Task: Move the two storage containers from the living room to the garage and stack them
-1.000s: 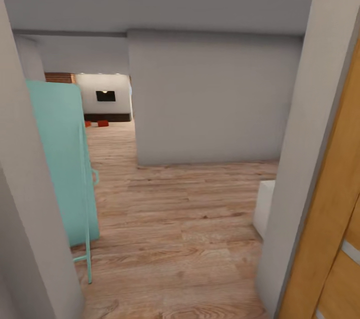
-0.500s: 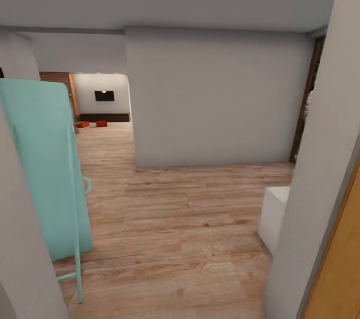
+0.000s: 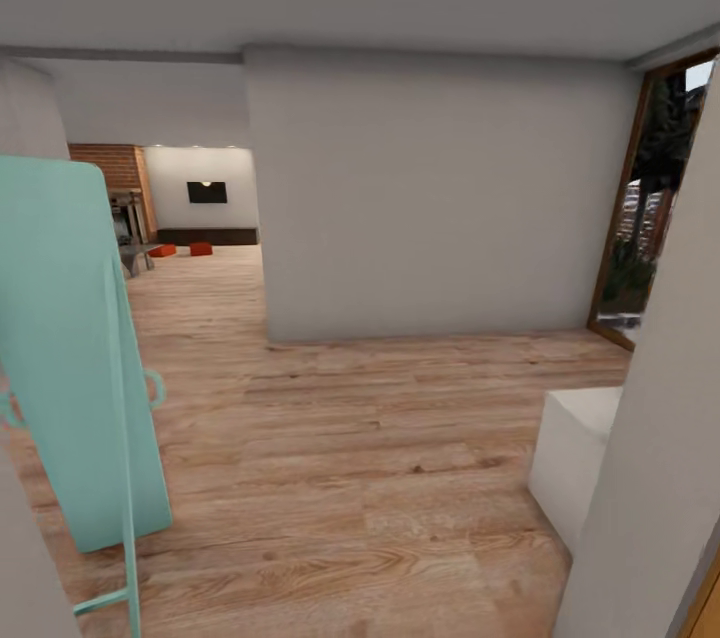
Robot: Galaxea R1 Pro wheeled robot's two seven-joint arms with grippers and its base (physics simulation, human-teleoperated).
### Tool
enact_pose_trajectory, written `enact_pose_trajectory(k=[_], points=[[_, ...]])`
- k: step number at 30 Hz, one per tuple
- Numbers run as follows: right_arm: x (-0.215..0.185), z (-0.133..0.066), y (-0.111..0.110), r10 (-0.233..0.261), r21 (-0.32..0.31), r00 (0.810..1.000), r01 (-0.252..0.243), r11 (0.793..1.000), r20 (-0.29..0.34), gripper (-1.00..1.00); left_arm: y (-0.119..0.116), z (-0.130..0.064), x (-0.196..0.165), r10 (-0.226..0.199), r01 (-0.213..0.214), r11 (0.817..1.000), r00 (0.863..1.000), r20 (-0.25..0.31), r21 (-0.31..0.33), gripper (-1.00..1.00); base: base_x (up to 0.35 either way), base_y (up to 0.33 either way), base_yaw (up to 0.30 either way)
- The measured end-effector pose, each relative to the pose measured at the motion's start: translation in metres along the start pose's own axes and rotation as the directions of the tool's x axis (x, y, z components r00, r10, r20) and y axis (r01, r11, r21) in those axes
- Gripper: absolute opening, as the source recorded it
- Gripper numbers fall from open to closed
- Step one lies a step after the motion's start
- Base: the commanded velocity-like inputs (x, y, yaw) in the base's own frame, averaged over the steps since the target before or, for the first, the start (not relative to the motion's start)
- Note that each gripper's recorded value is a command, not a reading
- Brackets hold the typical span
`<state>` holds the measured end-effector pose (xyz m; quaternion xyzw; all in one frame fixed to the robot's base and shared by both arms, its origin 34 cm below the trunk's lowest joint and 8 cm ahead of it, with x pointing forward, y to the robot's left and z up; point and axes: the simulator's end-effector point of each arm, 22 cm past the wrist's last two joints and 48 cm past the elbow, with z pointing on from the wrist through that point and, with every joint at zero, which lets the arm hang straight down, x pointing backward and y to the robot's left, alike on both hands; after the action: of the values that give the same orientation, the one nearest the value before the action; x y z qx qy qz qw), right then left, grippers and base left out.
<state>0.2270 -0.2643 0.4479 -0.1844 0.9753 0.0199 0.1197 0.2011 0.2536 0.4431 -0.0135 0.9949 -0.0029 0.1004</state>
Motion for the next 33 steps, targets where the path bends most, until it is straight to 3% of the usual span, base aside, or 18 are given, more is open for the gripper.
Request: enact_pose_trajectory(k=[21,33], points=[[-0.0001,0.0002,0.0021,-0.001,-0.003,1.0,0.001,1.0,-0.001,1.0,0.0008,0.0,0.0,0.0,0.0,1.0,1.0,0.0,-0.001,1.0,0.322,0.0,0.0],[-0.0002,0.0001,0.0008,0.003,-0.001,1.0,-0.003,1.0,0.0,1.0,0.0007,0.0,-0.0002,0.0,0.0,1.0,1.0,0.0,-0.001,1.0,0.322,0.0,0.103]])
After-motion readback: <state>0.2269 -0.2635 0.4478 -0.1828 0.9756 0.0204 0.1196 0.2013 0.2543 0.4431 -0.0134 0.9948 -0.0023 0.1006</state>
